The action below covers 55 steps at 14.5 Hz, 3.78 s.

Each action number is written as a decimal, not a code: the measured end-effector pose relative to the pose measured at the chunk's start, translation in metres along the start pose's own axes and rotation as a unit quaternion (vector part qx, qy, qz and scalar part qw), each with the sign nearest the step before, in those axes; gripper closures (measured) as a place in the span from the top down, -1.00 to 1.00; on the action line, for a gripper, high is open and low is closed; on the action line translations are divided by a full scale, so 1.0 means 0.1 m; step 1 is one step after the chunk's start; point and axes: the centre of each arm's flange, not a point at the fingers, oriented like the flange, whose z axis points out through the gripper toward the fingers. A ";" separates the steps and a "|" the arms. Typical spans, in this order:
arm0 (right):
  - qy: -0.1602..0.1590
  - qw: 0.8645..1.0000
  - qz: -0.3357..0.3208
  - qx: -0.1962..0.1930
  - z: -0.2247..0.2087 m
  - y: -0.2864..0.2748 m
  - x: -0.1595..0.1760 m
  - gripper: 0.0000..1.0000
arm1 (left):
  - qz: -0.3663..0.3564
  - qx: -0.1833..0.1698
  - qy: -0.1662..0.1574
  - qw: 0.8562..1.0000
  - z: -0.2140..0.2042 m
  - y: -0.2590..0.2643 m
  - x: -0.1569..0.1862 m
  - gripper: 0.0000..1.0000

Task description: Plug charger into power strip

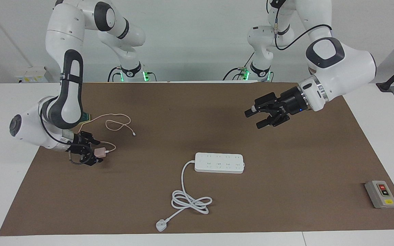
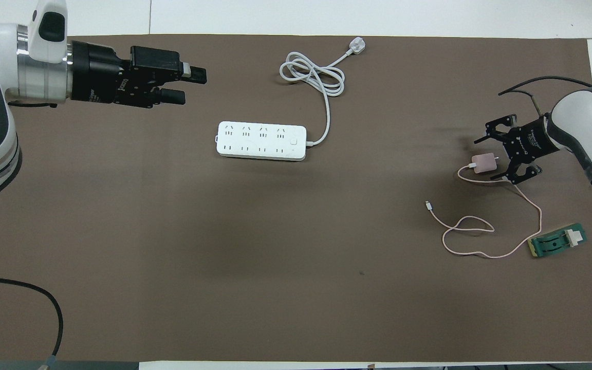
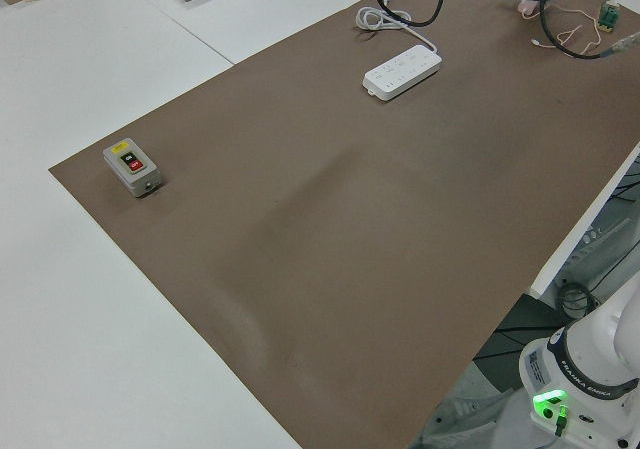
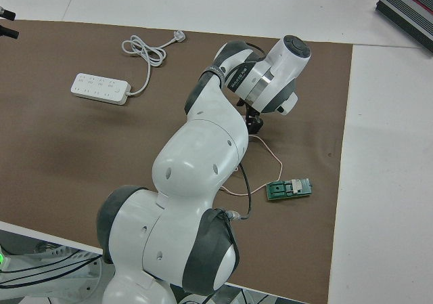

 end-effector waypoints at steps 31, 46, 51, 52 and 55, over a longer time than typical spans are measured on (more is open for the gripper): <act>-0.028 0.999 0.001 0.032 0.07 0.27 0.29 0.22 | -0.019 -0.257 -0.017 0.966 1.17 -1.18 -1.47 0.96; -0.067 0.988 0.123 0.057 -0.45 -0.72 -1.21 -0.05 | 0.000 -0.281 -0.025 0.959 1.22 -1.15 -1.55 0.96; -0.102 0.982 0.153 0.051 -0.41 -0.96 -2.22 -0.05 | -0.001 -0.283 -0.025 0.959 1.22 -1.15 -1.54 0.96; -0.112 0.981 0.152 0.047 -0.37 -1.00 -2.46 -0.05 | -0.001 -0.283 -0.025 0.959 1.22 -1.15 -1.54 0.96; -0.129 0.981 0.134 0.047 -0.21 -1.04 -3.20 -0.05 | -0.002 -0.283 -0.025 0.959 1.24 -1.18 -1.54 0.96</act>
